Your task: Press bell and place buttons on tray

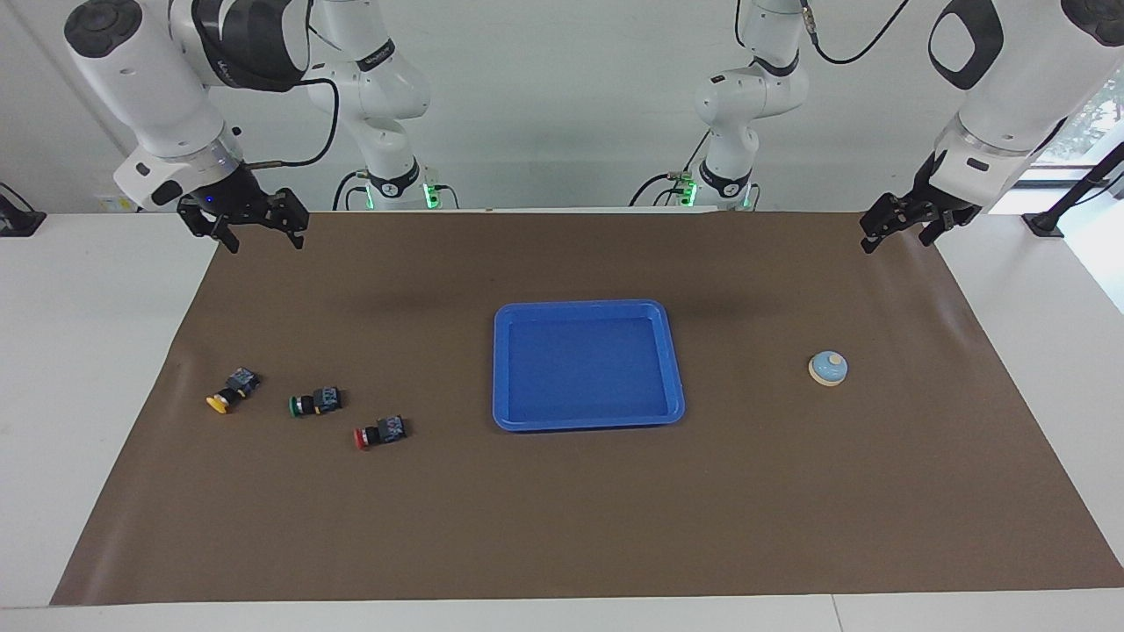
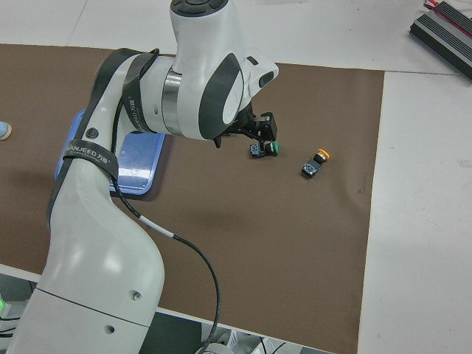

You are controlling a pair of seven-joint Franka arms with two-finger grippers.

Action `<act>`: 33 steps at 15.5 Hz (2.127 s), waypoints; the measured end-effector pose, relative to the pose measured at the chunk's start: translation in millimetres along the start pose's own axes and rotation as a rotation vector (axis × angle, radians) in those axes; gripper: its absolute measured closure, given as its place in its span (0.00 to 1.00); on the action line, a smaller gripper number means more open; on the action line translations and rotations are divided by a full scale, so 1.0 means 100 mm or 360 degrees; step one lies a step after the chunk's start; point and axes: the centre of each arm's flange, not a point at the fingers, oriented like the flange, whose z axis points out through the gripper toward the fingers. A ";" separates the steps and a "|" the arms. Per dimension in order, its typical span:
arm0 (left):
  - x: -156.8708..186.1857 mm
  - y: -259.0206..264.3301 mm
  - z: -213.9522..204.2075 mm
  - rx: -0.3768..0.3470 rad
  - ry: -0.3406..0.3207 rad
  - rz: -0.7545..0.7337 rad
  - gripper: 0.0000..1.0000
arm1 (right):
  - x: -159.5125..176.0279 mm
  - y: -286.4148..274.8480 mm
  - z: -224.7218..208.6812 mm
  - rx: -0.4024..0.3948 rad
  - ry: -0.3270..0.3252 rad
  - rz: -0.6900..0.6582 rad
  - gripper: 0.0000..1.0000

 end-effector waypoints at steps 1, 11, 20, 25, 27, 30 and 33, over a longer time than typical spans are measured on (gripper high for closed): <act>0.00 0.00 0.00 0.0000 0.0000 0.0000 0.00 | 0.00 0.00 0.00 0.0000 0.0000 0.0000 0.00; -0.01 0.11 0.00 0.0001 0.0001 0.0030 0.00 | 0.00 0.00 0.00 0.0000 0.0000 0.0000 0.00; 0.06 0.06 -0.02 -0.0003 0.0082 0.0015 0.58 | 0.00 0.00 0.00 0.0000 0.0000 0.0000 0.00; 0.13 0.02 0.26 -0.0006 0.0091 0.0002 0.99 | 0.00 0.00 0.00 0.0000 0.0000 0.0000 0.00; 0.17 -0.08 0.44 -0.0008 0.0093 -0.0026 0.99 | 0.00 0.00 0.00 0.0000 0.0000 0.0000 0.00; 0.28 -0.23 0.82 -0.0018 0.0051 -0.0066 0.99 | 0.00 0.00 0.00 0.0000 0.0000 0.0000 0.00; 0.42 -0.26 1.36 -0.0033 0.0009 -0.0070 0.99 | 0.00 0.00 0.00 0.0000 0.0000 0.0000 0.00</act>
